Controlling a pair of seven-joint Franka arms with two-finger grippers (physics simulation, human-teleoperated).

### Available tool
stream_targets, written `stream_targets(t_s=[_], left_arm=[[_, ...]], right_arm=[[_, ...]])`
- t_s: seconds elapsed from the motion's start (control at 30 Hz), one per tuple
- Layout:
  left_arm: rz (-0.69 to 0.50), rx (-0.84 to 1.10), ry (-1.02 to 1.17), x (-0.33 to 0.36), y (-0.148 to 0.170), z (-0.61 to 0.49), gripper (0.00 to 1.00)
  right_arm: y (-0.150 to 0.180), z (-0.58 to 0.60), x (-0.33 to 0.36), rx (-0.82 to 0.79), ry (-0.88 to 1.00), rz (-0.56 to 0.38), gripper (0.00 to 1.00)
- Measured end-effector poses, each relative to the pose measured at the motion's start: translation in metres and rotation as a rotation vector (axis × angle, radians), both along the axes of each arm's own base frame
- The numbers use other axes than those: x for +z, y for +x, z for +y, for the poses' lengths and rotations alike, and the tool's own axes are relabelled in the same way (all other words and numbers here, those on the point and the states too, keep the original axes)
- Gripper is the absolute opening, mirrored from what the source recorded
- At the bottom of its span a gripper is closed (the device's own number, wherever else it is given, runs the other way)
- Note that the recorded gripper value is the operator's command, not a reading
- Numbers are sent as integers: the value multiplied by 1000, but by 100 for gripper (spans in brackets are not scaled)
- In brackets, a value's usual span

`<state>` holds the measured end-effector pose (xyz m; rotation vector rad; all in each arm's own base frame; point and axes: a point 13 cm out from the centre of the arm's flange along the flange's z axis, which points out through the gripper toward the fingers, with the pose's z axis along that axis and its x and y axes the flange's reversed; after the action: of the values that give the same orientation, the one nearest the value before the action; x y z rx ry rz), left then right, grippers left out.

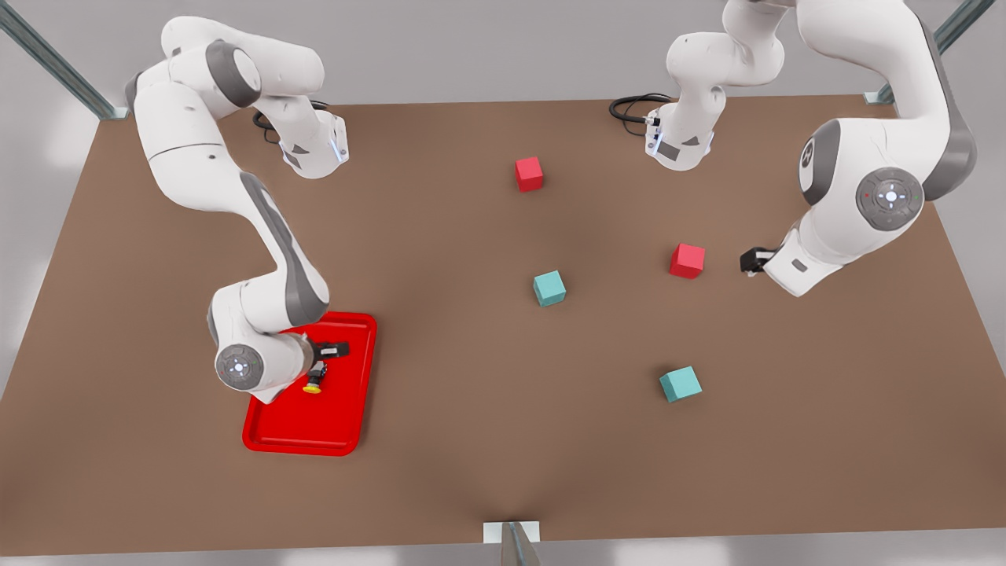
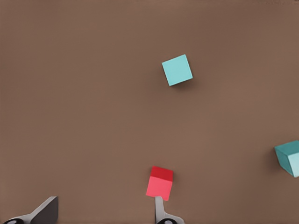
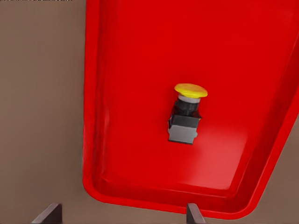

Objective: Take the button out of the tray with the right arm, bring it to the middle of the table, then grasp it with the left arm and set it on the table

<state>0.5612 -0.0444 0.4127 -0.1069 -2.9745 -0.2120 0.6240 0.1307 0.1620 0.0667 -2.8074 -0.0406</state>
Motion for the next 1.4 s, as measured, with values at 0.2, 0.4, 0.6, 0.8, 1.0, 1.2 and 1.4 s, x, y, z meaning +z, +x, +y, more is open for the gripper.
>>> stream_targets(t_s=[0.2,0.4,0.6,0.8,1.0,1.2,1.4], left_arm=[[-9,5,-1,-1,3,1,100],[-4,8,1,-6,5,1,100],[2,11,3,-10,5,1,100],[3,11,4,-12,6,0,100],[15,13,6,-19,7,1,100],[19,15,7,-21,7,1,100],[21,16,7,-21,6,1,100]], right_arm=[[44,-30,-39,-72,11,-170,100],[0,-37,-84,-91,14,-231,100],[-1,-45,-98,-132,25,-320,100],[18,-45,-93,-160,36,-383,100],[13,-54,-121,-186,26,-359,100],[13,-52,-121,-191,21,-360,100],[11,-49,-121,-199,18,-351,68]])
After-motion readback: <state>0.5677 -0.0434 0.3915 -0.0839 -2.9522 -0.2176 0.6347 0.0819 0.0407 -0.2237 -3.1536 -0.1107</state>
